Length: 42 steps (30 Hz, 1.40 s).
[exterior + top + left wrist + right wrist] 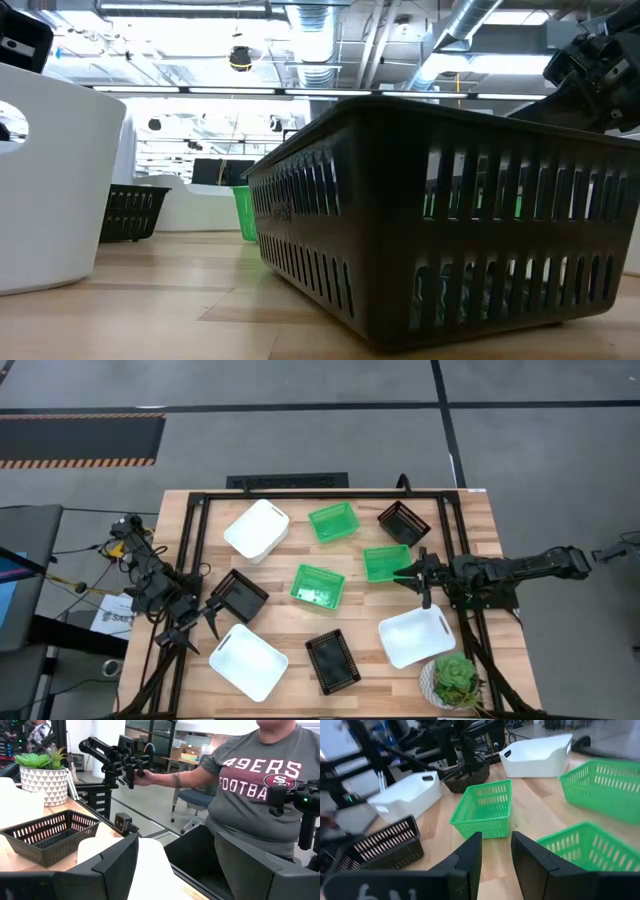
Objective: Stack baskets by color
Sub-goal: Stack the bottom right green bin on top of the top green bin
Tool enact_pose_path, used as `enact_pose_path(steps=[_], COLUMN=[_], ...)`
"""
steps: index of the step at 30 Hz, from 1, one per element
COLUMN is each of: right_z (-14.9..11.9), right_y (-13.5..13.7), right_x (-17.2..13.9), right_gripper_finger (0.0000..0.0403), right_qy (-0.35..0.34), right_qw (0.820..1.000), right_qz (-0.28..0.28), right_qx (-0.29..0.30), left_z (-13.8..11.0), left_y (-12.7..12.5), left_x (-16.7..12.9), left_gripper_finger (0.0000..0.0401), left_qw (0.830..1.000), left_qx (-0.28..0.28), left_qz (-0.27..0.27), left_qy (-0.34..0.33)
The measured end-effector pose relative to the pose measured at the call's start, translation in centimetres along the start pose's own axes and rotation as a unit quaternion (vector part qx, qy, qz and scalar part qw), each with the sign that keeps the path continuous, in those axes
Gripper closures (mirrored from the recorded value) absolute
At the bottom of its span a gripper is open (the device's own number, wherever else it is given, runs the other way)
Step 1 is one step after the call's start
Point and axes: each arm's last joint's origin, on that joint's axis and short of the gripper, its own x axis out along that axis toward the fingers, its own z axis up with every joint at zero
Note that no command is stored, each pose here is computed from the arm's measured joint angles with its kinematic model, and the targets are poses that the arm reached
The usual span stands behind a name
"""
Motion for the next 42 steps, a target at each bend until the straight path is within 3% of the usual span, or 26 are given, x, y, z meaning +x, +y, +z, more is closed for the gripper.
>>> enact_pose_path(steps=[5,12,22,29,37,42], right_z=[0.3,1.0,1.2,1.3,1.8,2.7], right_y=[0.1,0.3,0.0,-0.2,-0.2,0.1], right_x=[0.0,-0.1,-0.1,0.0,-0.1,-0.3], right_gripper_finger=[0.0273,0.0273,0.0273,0.0273,0.0273,0.0273], right_qy=[-0.017,-0.052,-0.07,-0.08,-0.106,-0.145], right_qw=[0.994,0.98,0.95,0.946,0.943,0.942], right_qz=[0.008,0.019,0.0,-0.01,0.0,0.026], right_qx=[0.107,0.192,0.305,0.315,0.317,0.301], left_z=[0.0,0.0,0.1,0.1,1.6,2.1], left_y=[0.0,0.0,0.0,0.0,-0.1,0.3], left_x=[0.0,0.0,0.0,0.0,-0.1,-0.3], left_gripper_finger=[0.0147,0.0147,0.0147,0.0147,0.0147,0.0147], left_qw=[1.0,1.0,0.998,0.998,0.994,0.984], left_qx=[0.0,0.002,0.055,0.058,-0.065,-0.084], left_qz=[0.0,0.0,0.0,-0.001,0.004,0.086], left_qy=[0.0,0.0,-0.005,-0.006,-0.087,-0.133])
